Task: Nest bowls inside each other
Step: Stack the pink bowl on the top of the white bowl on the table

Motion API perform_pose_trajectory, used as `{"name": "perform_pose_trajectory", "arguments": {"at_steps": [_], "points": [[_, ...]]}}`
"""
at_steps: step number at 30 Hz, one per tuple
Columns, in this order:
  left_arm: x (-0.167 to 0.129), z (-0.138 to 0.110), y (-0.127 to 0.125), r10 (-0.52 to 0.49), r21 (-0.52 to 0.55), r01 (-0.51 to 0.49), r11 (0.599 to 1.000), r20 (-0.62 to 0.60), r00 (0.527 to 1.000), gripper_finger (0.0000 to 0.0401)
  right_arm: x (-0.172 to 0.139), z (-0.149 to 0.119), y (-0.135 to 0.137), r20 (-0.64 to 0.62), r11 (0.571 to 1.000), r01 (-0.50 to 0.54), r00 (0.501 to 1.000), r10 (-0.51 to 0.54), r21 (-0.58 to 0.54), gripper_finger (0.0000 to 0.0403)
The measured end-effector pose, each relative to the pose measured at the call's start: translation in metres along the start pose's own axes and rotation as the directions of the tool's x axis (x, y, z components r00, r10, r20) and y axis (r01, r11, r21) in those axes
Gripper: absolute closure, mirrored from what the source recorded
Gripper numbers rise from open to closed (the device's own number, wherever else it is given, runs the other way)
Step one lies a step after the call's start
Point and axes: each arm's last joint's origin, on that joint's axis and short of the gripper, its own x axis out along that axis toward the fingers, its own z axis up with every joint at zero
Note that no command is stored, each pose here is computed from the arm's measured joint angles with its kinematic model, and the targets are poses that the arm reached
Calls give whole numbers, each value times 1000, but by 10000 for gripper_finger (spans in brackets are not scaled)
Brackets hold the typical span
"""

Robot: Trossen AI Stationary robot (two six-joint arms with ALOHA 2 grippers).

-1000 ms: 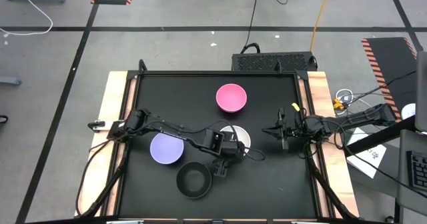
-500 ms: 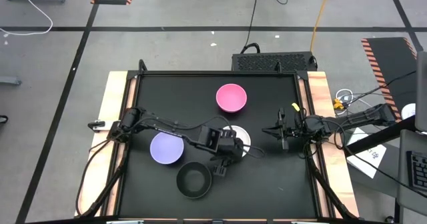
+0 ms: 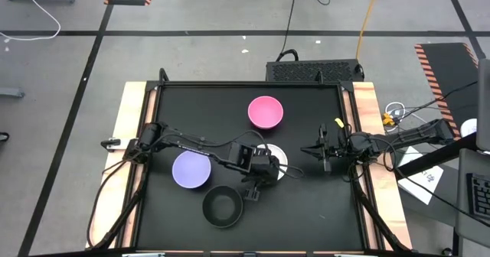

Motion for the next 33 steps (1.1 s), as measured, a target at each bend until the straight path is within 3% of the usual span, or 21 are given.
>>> {"name": "perform_pose_trajectory", "arguments": {"at_steps": [5,26,33], "points": [[0,0,0,0,0,0,1000,-4,1000,396,0,0,0,0,1000,0,1000,0,0,397],[7,-6,0,-9,-3,9,1000,-17,1000,388,0,0,0,0,1000,0,1000,0,0,397],[2,-2,1,2,40,-2,999,6,1000,384,0,0,0,0,1000,0,1000,0,1,397]]}}
